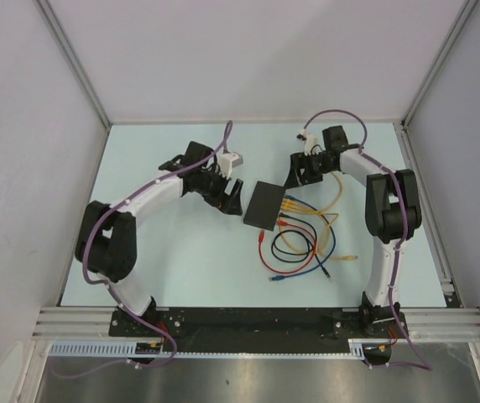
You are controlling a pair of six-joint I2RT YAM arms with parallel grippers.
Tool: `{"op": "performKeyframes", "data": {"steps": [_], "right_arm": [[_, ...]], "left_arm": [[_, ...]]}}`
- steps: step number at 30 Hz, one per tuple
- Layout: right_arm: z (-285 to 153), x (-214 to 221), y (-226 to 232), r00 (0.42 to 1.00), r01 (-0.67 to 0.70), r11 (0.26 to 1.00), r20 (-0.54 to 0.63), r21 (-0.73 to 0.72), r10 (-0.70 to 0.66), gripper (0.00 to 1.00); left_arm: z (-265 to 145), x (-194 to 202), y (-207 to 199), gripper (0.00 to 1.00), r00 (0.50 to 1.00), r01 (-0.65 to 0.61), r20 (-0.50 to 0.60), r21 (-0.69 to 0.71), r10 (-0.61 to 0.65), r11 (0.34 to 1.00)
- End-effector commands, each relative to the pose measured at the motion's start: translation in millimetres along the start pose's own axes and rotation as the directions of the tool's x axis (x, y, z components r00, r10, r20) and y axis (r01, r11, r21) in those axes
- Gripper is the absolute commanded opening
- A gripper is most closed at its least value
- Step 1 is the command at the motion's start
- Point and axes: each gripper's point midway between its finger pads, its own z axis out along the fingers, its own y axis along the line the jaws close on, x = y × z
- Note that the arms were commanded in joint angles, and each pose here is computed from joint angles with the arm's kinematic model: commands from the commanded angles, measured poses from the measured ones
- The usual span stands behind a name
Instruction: Pull the plug from the switch port
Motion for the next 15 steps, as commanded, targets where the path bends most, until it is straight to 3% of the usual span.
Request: {"op": "performKeyframes", "data": {"steps": [1,4,7,9,15], "right_arm": [[-49.2,-63.7,12.6,0.983,0.159,0.986,0.090,0.055,-0.163,0.79],[-41.6,-53.8,5.1,0.996,0.084,0.996,0.004,0.039,-0.085,0.76],[-48.7,-61.8,11.5,0.990,0.140,0.989,0.004,0.041,-0.140,0.75],[-49.0,-59.4,6.3,0.979,0.205,0.977,-0.030,0.063,-0.203,0.72],[-36.4,-48.0,-26.7,0.984,0.139,0.990,-0.112,-0.015,-0.140,0.57]], "left_arm": [[-41.6,-59.0,5.7,0.91,0.983,-0.104,0.143,-0.090,0.116,0.991],[-45.8,-90.6,6.5,0.91,0.974,-0.124,0.180,-0.092,0.139,0.988],[-40.7,-108.4,16.3,0.90,0.978,-0.097,0.176,-0.104,0.114,0.990],[-31.4,-108.1,18.4,0.86,0.980,-0.093,0.167,-0.073,0.104,0.993],[-3.3,-92.5,19.7,0.75,0.992,-0.075,0.104,0.050,0.069,0.996]]}}
